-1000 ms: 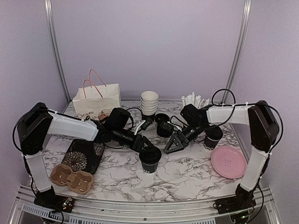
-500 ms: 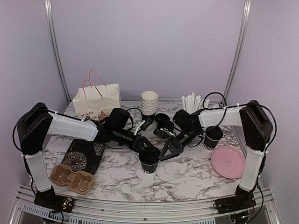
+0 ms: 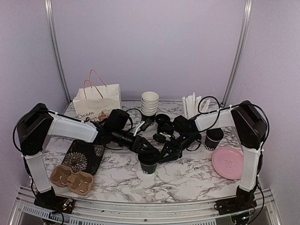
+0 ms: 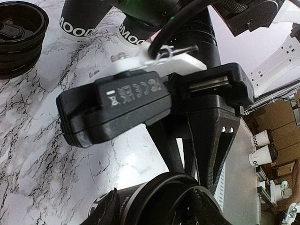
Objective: Pack the takeout coffee
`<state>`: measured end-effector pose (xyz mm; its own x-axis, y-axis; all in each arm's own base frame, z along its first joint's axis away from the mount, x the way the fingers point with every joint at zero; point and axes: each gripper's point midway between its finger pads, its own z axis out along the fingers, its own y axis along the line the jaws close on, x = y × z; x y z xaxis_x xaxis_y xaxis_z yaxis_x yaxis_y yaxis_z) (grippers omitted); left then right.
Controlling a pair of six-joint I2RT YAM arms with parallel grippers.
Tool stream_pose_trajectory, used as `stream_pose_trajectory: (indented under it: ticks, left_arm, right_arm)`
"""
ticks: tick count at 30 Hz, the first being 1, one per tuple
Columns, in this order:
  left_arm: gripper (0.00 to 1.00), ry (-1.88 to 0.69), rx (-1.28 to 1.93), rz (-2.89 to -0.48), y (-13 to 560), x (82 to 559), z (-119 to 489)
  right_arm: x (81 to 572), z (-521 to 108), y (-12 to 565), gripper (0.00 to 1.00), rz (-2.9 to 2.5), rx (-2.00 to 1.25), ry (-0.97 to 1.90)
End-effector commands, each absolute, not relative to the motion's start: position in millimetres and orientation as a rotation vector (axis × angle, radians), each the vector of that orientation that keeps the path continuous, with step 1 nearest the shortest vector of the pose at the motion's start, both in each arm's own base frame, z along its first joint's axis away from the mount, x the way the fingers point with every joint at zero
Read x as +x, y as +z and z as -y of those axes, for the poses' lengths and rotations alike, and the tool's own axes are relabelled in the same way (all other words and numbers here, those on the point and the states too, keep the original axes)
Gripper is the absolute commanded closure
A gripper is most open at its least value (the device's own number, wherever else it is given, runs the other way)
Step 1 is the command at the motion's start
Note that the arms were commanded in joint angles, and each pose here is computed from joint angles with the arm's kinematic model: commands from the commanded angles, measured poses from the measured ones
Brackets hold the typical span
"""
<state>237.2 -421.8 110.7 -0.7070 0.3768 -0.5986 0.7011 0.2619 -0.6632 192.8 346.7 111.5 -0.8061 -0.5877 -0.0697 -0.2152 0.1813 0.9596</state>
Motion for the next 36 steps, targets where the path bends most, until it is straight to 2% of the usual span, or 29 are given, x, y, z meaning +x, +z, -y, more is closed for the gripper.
stream_pose_trajectory:
  ticks: [1,4,6,8,13,17,21,24,29,34,36]
  left_arm:
    - [0.49,-1.17,0.94,-2.735,-8.4,192.3,368.0]
    - [0.49,-1.163,0.937,-2.745,-10.8,191.0,365.9]
    - [0.49,-1.157,0.934,-2.75,-12.1,190.3,364.3]
    - [0.49,-1.144,0.927,-2.758,-13.6,189.8,362.4]
    - [0.49,-1.119,0.915,-2.757,-13.8,192.0,360.6]
    - [0.5,-1.104,0.903,-2.748,-10.5,195.5,360.7]
    - [0.5,-1.079,0.894,-2.741,-8.3,196.3,357.7]
    - [0.5,-1.08,0.896,-2.717,-0.2,197.5,357.8]
    - [0.47,-1.069,0.909,-2.63,22.3,209.8,365.4]
    - [0.33,-1.069,0.896,-2.541,51.3,228.2,380.6]
    - [0.23,-1.058,0.878,-2.511,63.0,236.7,384.7]
  right_arm:
    - [205.9,-350.4,53.3,0.86,2.264,0.702,-1.541]
    - [213.6,-339.0,19.7,0.93,2.377,0.627,-1.383]
    - [215.0,-329.0,0.8,0.94,2.455,0.598,-1.265]
    - [215.3,-320.3,-11.9,0.91,2.519,0.59,-1.157]
    - [220.4,-302.3,-32.1,0.74,2.629,0.622,-0.949]
    - [224.6,-294.7,-43.8,0.68,2.666,0.668,-0.85]
    - [250.1,-311.5,-11.9,0.66,2.775,0.933,-0.823]
    - [241.5,-341.6,33.9,0.64,2.68,1.19,-1.052]
    - [231.6,-362.1,109.6,0.52,2.59,1.481,-1.277]
    - [216.7,-362.9,134.8,0.44,2.487,1.549,-1.378]
    - [213.3,-361.3,138.8,0.42,2.473,1.567,-1.385]
